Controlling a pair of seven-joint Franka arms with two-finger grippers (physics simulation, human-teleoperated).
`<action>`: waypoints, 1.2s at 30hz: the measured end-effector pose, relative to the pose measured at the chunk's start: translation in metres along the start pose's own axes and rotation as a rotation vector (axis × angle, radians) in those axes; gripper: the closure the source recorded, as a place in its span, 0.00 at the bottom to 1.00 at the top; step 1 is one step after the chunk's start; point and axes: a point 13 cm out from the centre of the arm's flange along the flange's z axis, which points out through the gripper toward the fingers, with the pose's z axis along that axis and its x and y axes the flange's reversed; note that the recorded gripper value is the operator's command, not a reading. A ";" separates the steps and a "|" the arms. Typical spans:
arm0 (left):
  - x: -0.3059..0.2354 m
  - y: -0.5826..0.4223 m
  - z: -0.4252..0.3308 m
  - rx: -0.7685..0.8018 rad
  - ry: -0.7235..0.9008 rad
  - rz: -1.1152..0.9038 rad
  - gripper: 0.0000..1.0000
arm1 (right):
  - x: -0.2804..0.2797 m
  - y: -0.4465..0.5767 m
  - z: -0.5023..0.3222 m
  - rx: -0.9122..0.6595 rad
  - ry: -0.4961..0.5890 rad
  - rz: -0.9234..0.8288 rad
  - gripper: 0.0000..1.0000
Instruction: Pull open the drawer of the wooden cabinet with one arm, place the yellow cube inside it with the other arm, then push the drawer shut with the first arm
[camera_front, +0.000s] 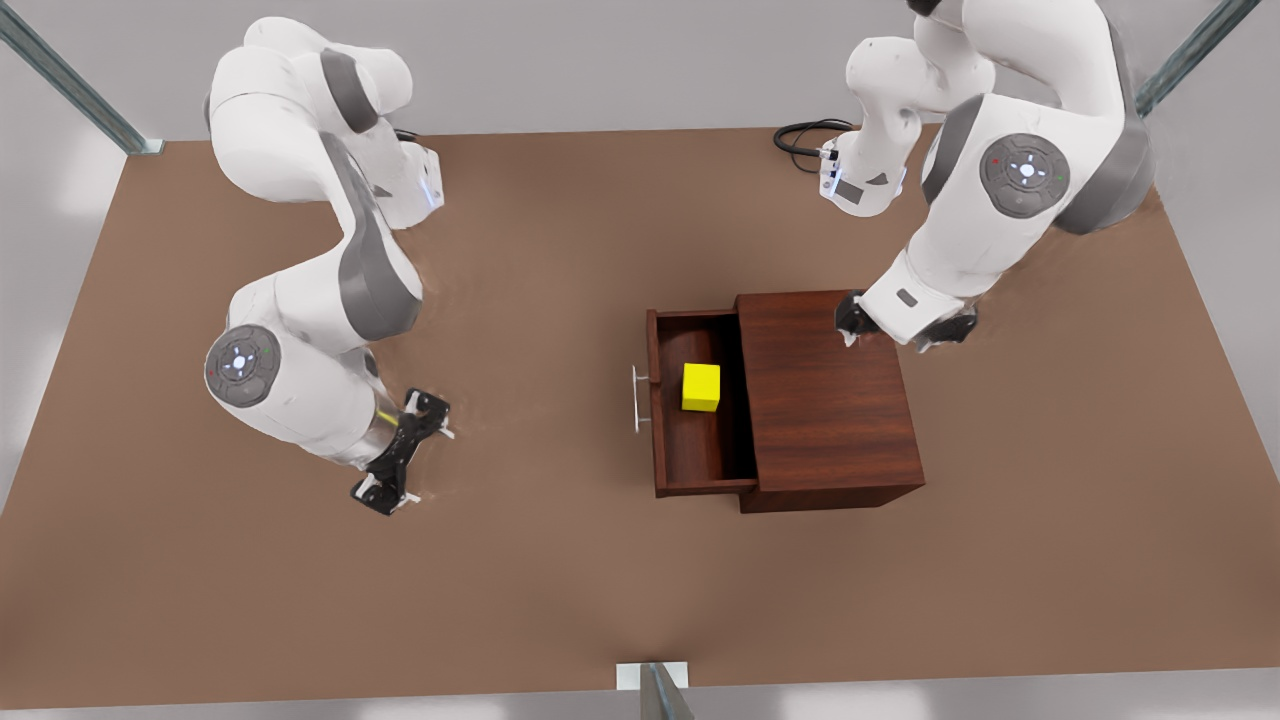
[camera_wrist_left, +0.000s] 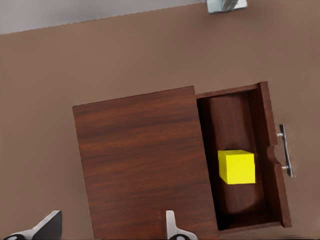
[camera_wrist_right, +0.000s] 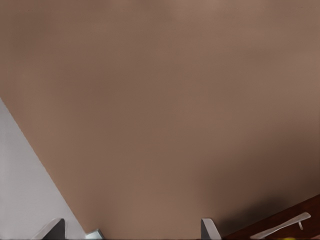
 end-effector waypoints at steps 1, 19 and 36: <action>-0.002 -0.076 0.012 -0.012 -0.009 0.073 0.00 | -0.069 0.028 0.000 0.005 -0.054 -0.008 0.00; -0.041 -0.370 0.235 0.098 -0.330 -0.365 0.00 | -0.243 -0.024 0.063 0.358 -0.160 -1.229 0.00; -0.018 -0.352 0.289 -0.027 -0.288 -0.530 0.00 | -0.241 -0.023 0.063 0.413 -0.076 -1.696 0.00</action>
